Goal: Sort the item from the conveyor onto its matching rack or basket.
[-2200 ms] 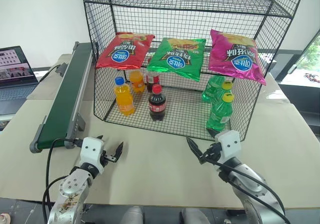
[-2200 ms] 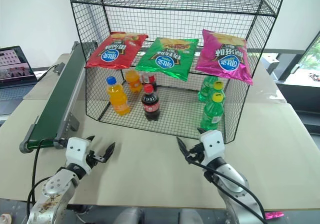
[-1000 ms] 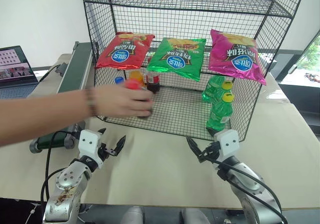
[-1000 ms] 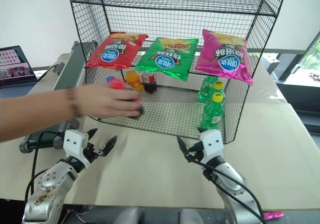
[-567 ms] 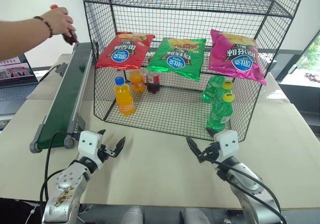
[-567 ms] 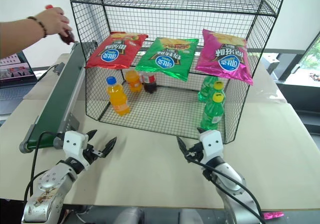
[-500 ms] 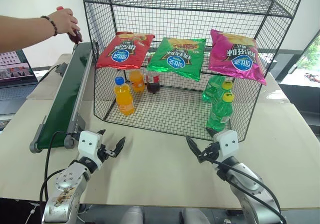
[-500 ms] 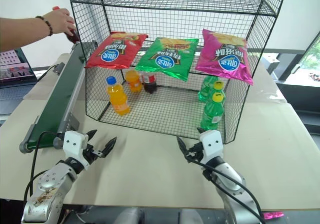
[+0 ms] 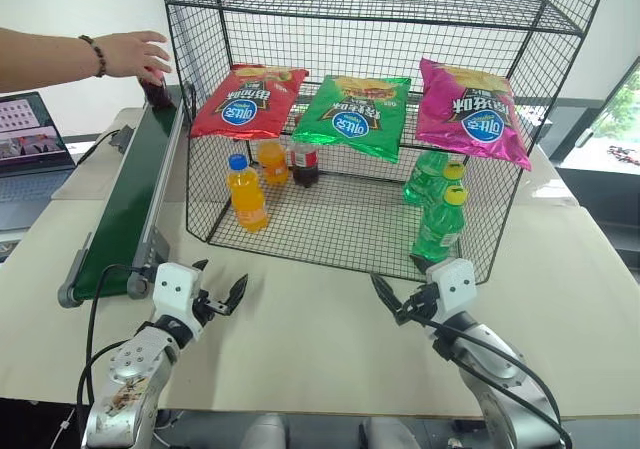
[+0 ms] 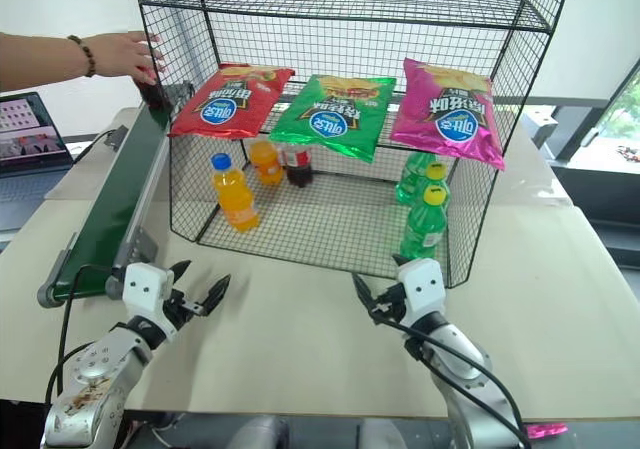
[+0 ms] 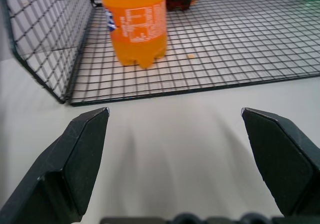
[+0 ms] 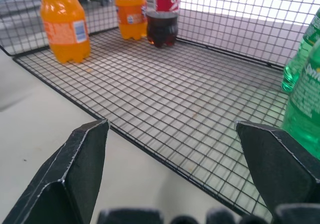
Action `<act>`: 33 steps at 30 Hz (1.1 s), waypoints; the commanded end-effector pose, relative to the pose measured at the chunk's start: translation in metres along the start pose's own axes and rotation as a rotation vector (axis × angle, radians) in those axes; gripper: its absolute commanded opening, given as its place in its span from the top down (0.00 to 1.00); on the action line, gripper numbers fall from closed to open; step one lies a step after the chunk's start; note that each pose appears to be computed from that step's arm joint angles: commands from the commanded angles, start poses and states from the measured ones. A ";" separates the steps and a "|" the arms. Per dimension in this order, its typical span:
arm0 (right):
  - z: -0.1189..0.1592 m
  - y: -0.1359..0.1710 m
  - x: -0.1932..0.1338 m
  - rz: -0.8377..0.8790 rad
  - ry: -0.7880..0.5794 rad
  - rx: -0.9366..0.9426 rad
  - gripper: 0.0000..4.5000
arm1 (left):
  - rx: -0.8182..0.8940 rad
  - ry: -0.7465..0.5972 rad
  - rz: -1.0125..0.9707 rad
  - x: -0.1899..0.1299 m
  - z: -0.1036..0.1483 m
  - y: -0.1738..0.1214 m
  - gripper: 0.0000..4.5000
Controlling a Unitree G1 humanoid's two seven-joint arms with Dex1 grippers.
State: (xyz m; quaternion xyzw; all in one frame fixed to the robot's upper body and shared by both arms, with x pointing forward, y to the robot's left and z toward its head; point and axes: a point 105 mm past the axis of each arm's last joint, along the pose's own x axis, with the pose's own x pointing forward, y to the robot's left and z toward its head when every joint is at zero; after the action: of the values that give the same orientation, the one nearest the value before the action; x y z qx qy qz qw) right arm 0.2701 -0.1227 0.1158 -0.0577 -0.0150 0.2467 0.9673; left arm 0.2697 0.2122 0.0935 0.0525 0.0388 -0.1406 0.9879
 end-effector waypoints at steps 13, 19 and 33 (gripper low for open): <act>0.105 0.045 0.042 0.697 -0.200 0.013 0.01 | -0.079 -0.304 0.476 -0.066 0.082 0.095 0.00; 0.137 0.065 0.053 0.899 -0.255 -0.027 0.01 | -0.074 -0.273 0.567 -0.072 0.077 0.125 0.00; 0.161 0.082 0.056 1.027 -0.315 -0.070 0.01 | -0.044 -0.261 0.580 -0.067 0.080 0.147 0.00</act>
State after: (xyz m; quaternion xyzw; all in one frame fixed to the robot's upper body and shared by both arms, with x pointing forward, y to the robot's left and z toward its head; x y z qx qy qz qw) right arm 0.2787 -0.0107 0.2525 -0.0444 -0.1116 0.6833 0.7202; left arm 0.2535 0.3581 0.1742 -0.0012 -0.0731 0.1379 0.9878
